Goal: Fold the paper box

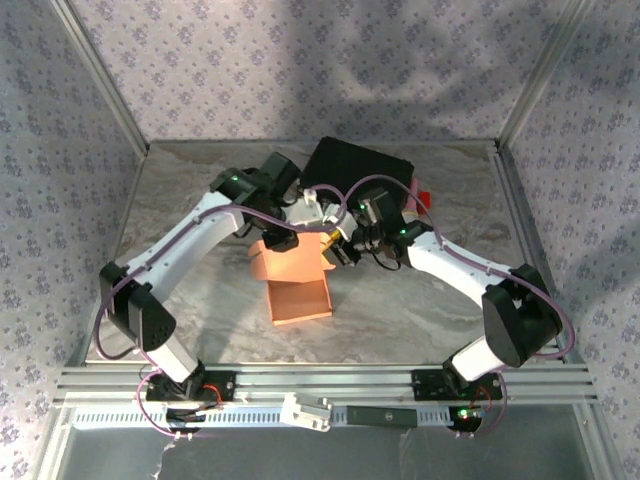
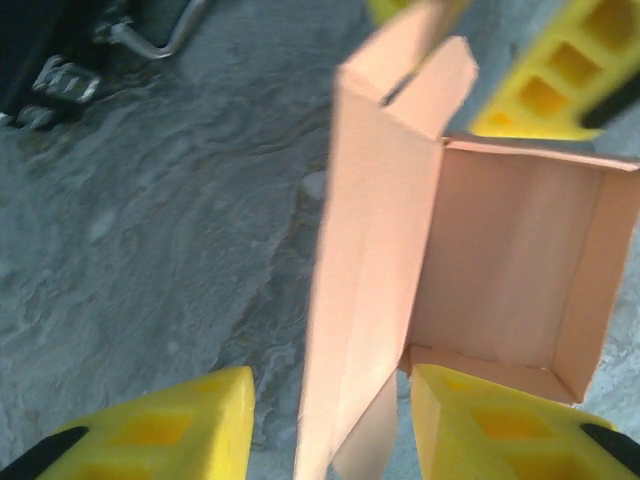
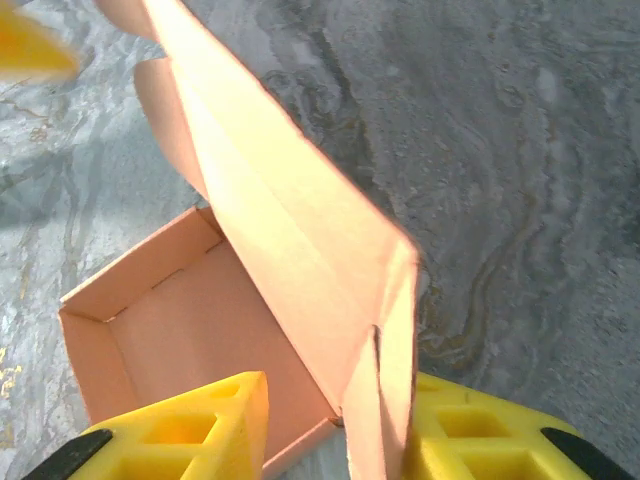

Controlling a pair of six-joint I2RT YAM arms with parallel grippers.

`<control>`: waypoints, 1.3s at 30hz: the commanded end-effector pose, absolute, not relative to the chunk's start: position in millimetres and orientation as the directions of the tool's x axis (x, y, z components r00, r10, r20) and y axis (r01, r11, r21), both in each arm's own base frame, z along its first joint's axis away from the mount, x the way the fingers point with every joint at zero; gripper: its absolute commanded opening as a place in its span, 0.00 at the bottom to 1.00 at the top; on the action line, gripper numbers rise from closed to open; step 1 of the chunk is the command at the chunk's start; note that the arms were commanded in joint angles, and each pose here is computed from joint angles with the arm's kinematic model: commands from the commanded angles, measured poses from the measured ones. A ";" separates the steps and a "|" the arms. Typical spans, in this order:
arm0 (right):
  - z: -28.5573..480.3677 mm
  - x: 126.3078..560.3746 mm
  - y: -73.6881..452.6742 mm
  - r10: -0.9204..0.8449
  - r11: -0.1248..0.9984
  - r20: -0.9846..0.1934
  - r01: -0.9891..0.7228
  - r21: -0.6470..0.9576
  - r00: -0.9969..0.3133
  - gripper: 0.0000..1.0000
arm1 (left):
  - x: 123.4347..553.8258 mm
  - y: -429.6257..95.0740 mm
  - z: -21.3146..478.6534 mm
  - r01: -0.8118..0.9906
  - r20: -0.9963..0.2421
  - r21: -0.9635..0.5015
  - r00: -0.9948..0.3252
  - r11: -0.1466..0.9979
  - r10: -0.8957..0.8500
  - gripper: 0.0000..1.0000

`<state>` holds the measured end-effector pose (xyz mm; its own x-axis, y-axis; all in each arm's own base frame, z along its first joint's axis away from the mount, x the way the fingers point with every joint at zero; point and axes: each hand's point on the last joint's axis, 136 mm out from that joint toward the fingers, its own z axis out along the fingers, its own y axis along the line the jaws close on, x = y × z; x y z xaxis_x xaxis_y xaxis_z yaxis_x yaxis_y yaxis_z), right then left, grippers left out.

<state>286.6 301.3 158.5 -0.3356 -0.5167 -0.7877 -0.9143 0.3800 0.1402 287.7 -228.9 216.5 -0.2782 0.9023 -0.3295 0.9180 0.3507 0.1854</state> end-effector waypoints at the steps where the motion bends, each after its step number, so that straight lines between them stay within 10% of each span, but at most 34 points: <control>1: 157.3 281.1 305.7 -0.540 0.342 -0.783 -0.930 0.132 -0.310 0.37 | 282.8 -203.8 220.5 0.857 -0.359 0.104 -0.441 0.505 0.822 0.51; 10: 153.7 281.0 307.7 -0.557 0.343 -0.774 -0.932 0.118 -0.303 0.35 | 273.4 -160.1 197.2 0.679 -0.382 -0.076 -0.696 0.730 0.608 0.54; 25: 153.6 283.6 321.5 -0.585 0.340 -0.768 -0.938 0.058 -0.260 0.36 | 277.2 -171.1 233.8 0.719 -0.589 -0.072 -0.590 0.691 0.553 0.58; 39: 144.9 290.7 327.2 -0.635 0.323 -0.726 -0.945 0.059 -0.263 0.27 | 268.4 -130.0 222.9 0.577 -0.495 -0.013 -0.714 0.817 0.496 0.61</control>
